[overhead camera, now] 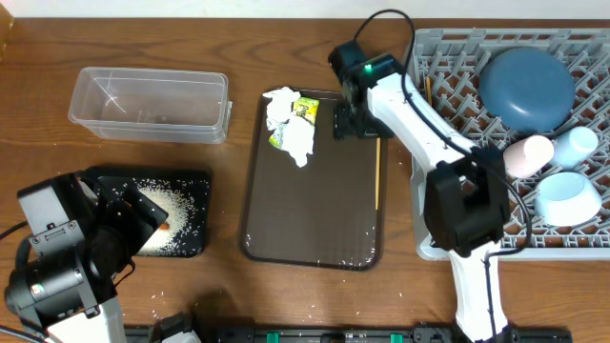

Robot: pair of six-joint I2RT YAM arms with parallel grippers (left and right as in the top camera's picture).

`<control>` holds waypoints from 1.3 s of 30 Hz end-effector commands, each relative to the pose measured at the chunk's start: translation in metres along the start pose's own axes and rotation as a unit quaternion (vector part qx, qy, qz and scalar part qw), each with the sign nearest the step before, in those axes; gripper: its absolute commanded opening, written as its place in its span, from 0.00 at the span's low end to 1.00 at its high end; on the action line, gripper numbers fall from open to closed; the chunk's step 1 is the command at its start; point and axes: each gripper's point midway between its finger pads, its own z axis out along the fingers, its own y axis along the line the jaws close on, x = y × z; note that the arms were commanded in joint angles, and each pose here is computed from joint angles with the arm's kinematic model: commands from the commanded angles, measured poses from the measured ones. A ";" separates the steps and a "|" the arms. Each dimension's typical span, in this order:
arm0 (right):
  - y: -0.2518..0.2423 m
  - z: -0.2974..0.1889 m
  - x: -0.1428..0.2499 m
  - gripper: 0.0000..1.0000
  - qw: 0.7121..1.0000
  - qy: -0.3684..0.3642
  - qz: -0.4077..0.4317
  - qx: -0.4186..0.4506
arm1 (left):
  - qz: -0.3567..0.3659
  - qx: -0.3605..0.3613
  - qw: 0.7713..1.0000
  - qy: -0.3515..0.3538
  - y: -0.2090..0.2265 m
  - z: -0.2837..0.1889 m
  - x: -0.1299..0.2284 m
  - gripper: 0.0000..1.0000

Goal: Sort waste into correct bins and load items into the dishwasher rack
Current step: 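Return the right gripper to grasp the second chopstick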

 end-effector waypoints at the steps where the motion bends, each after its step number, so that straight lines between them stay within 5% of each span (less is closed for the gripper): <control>1: -0.012 0.012 -0.003 0.75 1.000 0.005 0.020 0.019 | 0.003 -0.007 1.000 -0.002 0.003 0.000 -0.001 0.97; 23: -0.016 0.062 0.008 0.74 0.998 0.045 0.022 0.033 | 0.003 -0.007 1.000 -0.002 0.003 0.000 -0.001 0.97; 25: -0.014 0.064 0.009 0.64 0.998 0.047 0.022 0.028 | 0.003 -0.007 1.000 -0.002 0.003 0.000 -0.001 0.97; 29: -0.006 0.064 0.012 0.07 0.998 0.051 0.020 0.014 | 0.003 -0.007 1.000 -0.002 0.003 0.000 -0.001 0.97; 30: -0.003 0.064 0.012 0.01 0.998 0.051 0.018 0.010 | 0.003 -0.007 1.000 -0.002 0.003 0.000 -0.001 0.97; 39: 0.010 0.015 -0.011 0.01 0.997 0.037 -0.001 -0.071 | 0.003 -0.007 1.000 -0.002 0.003 0.000 -0.001 0.97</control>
